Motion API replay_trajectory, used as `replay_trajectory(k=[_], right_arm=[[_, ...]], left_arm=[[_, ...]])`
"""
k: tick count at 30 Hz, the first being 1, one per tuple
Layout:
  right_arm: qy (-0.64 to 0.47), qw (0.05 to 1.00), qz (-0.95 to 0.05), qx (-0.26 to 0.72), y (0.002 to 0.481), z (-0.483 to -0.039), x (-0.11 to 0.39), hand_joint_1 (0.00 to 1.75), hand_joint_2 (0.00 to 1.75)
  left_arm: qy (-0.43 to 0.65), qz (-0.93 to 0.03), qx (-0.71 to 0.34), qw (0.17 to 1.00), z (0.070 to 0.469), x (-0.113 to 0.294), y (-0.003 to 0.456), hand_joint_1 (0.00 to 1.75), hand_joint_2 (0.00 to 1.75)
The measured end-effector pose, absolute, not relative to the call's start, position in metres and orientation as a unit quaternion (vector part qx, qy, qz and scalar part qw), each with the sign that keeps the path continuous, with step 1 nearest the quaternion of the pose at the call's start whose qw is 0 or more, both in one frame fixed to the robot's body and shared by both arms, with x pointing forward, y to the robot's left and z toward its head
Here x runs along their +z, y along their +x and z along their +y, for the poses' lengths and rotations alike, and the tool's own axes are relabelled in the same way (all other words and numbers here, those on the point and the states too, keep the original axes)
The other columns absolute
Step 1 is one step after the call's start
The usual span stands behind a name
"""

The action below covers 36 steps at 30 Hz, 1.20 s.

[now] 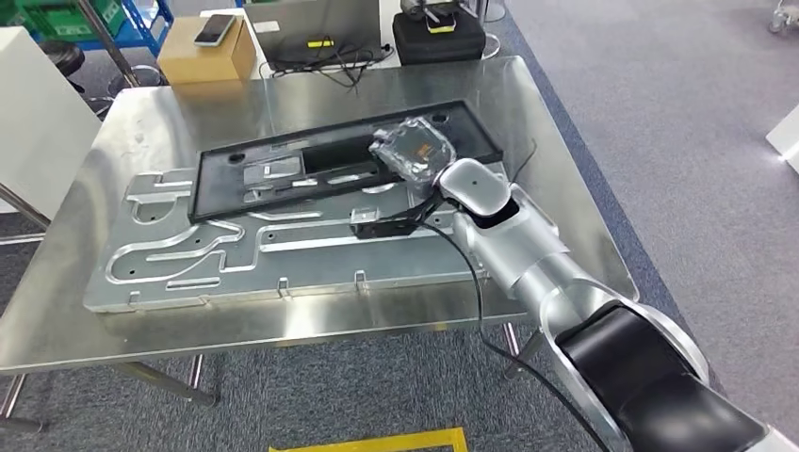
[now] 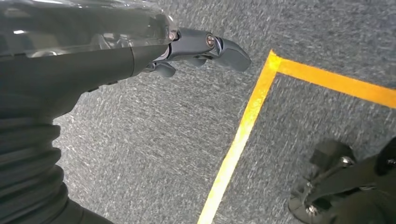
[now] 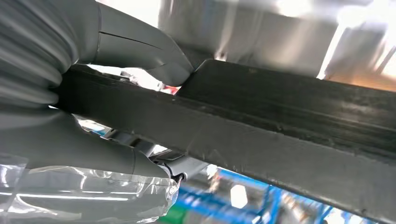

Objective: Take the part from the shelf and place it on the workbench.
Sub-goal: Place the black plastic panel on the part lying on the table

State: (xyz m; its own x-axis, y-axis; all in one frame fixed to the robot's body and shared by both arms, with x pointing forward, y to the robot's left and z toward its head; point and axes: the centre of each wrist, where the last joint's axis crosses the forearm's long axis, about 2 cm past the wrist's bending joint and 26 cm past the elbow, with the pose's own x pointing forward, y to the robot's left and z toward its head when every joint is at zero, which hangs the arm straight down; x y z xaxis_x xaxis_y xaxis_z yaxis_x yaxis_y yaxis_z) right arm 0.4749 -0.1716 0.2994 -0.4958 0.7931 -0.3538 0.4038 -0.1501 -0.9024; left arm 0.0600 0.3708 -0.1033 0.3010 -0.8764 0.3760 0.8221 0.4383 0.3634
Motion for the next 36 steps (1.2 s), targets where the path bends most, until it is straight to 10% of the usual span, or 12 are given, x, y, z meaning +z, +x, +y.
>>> replay_trajectory(k=[9,13,20,24,36], right_arm=[[-0.385,0.240,-0.509,0.732,0.469,-0.168,0.238,1.75,1.75],[-0.373,0.263,-0.493,0.741,0.467,-0.174,0.226,0.00,0.00],[-0.370,0.296,-0.511,0.717,0.460,-0.193,0.199,0.00,0.00],[-0.370,0.302,-0.535,0.697,0.458,-0.196,0.195,0.00,0.00],[-0.217,0.309,-0.835,0.401,0.450,-0.186,0.210,0.00,0.00]], left_arm=[[0.022,-0.275,-0.535,0.799,0.370,-0.104,0.057,0.00,1.75],[0.017,-0.280,-0.535,0.797,0.370,-0.104,0.057,0.00,1.75],[0.012,-0.288,-0.537,0.793,0.369,-0.104,0.057,0.00,1.75],[0.013,-0.290,-0.541,0.789,0.368,-0.104,0.060,0.00,0.00],[0.028,-0.275,-0.548,0.790,0.370,-0.103,0.064,0.00,0.00]])
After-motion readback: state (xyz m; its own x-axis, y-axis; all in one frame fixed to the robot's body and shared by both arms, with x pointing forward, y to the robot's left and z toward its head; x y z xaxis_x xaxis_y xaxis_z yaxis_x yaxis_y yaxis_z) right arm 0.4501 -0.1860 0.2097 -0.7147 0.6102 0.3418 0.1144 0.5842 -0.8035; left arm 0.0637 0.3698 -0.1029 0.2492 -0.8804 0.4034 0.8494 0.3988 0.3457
